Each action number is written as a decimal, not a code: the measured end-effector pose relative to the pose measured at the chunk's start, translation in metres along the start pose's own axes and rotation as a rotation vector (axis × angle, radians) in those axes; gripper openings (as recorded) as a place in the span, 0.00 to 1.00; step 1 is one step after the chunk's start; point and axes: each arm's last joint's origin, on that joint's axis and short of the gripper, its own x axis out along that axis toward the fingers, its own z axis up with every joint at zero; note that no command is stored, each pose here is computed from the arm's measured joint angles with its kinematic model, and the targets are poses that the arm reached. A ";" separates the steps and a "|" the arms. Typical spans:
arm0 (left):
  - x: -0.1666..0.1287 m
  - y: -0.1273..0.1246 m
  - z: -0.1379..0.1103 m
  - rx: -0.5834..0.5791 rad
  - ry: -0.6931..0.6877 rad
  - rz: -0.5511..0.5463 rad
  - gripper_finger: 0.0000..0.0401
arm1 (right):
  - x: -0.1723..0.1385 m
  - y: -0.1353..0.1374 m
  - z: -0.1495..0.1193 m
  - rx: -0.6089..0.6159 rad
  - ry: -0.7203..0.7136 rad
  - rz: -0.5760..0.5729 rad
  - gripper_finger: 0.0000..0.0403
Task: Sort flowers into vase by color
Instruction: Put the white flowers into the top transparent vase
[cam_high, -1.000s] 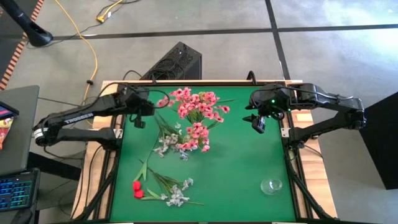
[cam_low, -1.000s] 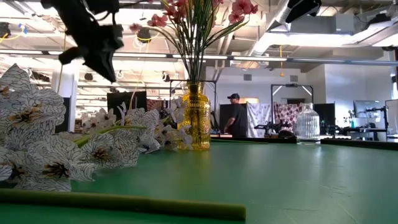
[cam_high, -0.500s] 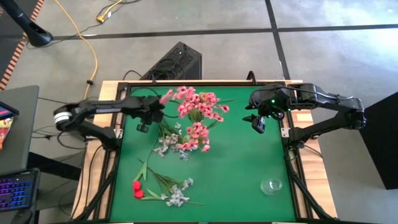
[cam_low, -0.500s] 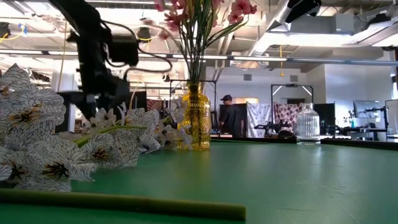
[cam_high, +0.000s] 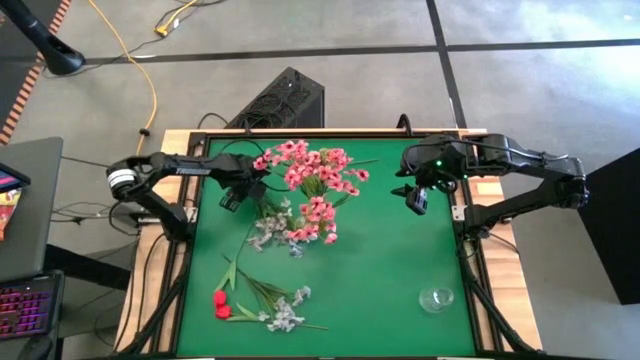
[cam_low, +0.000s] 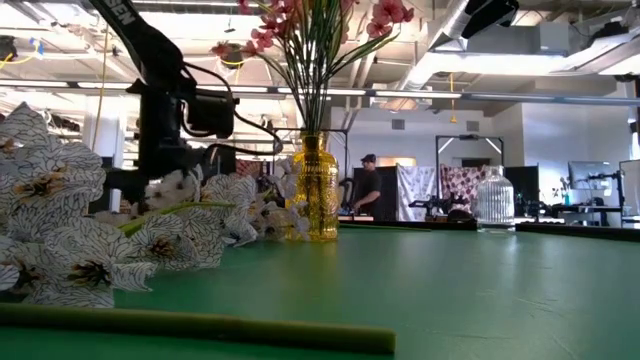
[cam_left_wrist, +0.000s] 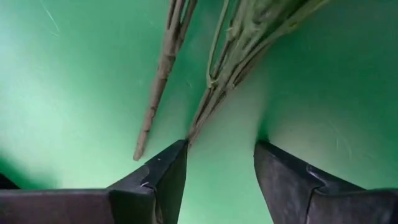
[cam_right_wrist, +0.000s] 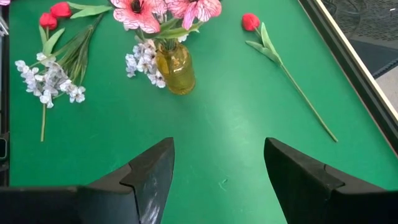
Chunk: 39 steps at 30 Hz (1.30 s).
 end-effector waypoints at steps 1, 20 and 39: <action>-0.001 0.001 0.000 0.002 -0.003 0.009 0.43 | 0.000 0.000 0.000 0.000 0.000 0.000 0.69; -0.026 0.014 -0.004 0.030 -0.107 0.116 0.38 | 0.000 0.000 0.000 0.011 -0.001 0.001 0.69; -0.010 -0.008 0.000 0.076 -0.183 0.033 0.38 | 0.000 0.000 0.000 0.034 -0.001 0.001 0.69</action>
